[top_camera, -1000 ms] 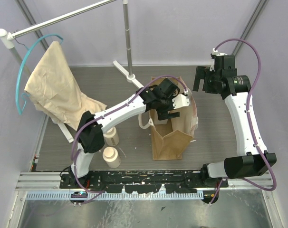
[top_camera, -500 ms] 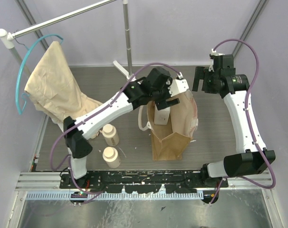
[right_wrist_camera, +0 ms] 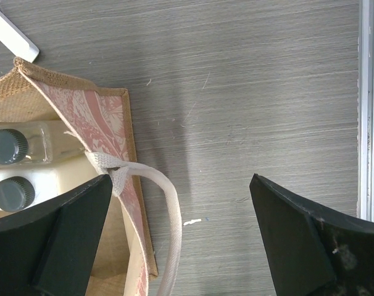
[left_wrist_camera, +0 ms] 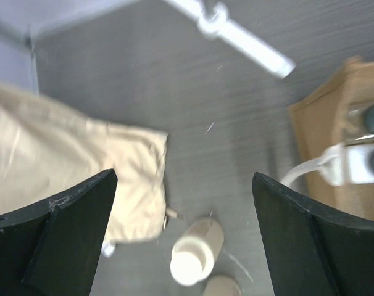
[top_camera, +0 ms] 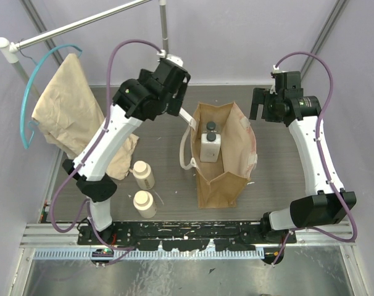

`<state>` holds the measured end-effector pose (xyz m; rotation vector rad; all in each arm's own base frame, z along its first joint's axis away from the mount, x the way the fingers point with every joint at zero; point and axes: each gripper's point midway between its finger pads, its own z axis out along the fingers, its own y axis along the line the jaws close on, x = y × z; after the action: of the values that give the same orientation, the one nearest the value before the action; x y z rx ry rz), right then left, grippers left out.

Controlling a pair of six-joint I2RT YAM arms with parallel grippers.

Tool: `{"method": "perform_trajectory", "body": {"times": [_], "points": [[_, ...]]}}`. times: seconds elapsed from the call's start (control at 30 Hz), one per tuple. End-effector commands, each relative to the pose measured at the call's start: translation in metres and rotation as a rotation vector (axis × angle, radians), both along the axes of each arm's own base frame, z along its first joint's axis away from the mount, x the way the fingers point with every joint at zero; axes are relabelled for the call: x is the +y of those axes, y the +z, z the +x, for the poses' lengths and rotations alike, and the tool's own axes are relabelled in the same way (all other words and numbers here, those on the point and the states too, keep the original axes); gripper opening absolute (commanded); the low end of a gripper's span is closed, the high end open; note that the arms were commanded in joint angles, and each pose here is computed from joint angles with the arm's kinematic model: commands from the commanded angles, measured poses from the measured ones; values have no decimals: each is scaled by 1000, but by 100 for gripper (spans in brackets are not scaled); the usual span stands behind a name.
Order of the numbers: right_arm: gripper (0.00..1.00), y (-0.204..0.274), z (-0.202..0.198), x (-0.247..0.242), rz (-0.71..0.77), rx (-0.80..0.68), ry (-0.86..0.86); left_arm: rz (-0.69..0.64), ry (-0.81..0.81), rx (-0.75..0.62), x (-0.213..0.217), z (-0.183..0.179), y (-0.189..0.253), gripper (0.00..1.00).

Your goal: Place the personal care products into the canvas bag

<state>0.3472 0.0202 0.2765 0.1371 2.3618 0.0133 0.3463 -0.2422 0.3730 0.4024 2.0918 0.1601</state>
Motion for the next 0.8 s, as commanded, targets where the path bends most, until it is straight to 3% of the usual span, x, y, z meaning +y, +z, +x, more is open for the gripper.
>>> {"method": "perform_trajectory", "body": {"times": [0.0,0.3,0.57,0.77], "points": [[100,5,5,-4,-18,-29,-12,33,300,164,67,-41,-36,98],[100,1,8,-6,-28,-16,-21,86,339,395,97,-97,-74,98],[100,-5,8,-7,-32,2,-20,-133,322,524,104,-127,-122,98],[100,-3,9,-3,-16,-2,-10,-192,276,581,94,-134,-153,98]]}}
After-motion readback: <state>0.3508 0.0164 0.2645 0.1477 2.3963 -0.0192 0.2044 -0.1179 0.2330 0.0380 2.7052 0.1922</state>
